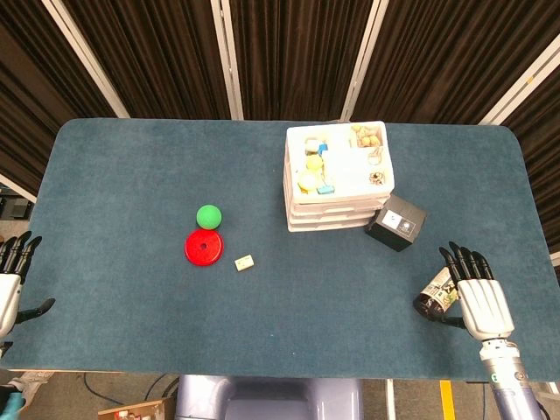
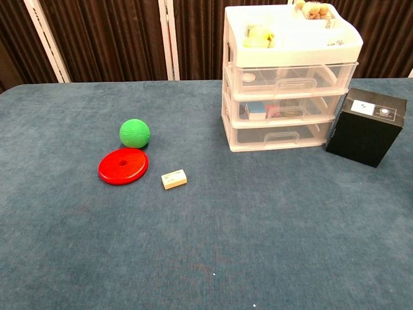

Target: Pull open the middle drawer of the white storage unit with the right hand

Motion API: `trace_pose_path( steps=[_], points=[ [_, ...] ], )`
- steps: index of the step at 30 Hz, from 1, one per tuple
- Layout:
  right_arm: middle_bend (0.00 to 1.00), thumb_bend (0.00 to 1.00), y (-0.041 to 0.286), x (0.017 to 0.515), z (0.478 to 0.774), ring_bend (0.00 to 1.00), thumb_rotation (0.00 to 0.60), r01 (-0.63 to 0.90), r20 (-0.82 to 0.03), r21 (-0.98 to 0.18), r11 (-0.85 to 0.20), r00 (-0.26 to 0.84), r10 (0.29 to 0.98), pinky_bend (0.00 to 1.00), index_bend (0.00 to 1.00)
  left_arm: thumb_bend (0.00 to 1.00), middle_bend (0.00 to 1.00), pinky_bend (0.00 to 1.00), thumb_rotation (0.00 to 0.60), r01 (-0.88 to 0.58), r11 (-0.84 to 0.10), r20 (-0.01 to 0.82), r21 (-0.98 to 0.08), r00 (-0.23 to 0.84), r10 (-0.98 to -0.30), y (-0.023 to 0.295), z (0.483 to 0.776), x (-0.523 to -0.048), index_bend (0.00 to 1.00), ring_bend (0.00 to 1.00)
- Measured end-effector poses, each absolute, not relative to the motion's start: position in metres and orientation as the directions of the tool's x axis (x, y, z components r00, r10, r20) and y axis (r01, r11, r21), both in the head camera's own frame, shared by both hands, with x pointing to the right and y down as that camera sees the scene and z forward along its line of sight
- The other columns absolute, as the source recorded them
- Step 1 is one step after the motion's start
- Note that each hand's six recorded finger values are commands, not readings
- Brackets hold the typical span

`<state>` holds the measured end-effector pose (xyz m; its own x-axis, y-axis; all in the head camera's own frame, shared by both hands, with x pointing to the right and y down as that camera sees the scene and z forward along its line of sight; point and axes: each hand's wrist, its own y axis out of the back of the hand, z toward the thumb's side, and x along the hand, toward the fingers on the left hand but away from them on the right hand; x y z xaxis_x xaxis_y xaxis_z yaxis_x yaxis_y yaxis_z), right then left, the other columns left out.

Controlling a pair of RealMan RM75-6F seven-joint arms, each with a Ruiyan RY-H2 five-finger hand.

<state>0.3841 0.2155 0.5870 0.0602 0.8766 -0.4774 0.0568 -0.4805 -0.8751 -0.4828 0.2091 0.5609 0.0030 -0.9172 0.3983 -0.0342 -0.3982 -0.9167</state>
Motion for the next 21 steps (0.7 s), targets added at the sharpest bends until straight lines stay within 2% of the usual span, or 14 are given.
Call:
trace_pose_path(
  steps=[15, 18, 21],
  points=[
    [0.00, 0.08, 0.2150, 0.3822, 0.5860, 0.00, 0.600, 0.081, -0.473, -0.875, -0.477, 0.061, 0.879, 0.08, 0.00, 0.00, 0.00, 0.06, 0.600, -0.042, -0.398, 0.398, -0.916, 0.013, -0.917, 0.2091, 0.5610, -0.4816, 0.00, 0.00],
    [0.03, 0.10, 0.2140, 0.3802, 0.5851, 0.02, 0.600, 0.099, -0.466, -0.877, -0.470, 0.064, 0.882, 0.18, 0.00, 0.00, 0.00, 0.06, 0.600, -0.044, -0.401, 0.400, -0.915, 0.011, -0.916, 0.2094, 0.5612, -0.4821, 0.00, 0.00],
    [0.15, 0.14, 0.2114, 0.3761, 0.5825, 0.13, 0.600, 0.123, -0.447, -0.883, -0.454, 0.075, 0.891, 0.35, 0.00, 0.00, 0.00, 0.06, 0.600, -0.046, -0.397, 0.397, -0.917, 0.010, -0.918, 0.2098, 0.5601, -0.4821, 0.00, 0.00]
  ],
)
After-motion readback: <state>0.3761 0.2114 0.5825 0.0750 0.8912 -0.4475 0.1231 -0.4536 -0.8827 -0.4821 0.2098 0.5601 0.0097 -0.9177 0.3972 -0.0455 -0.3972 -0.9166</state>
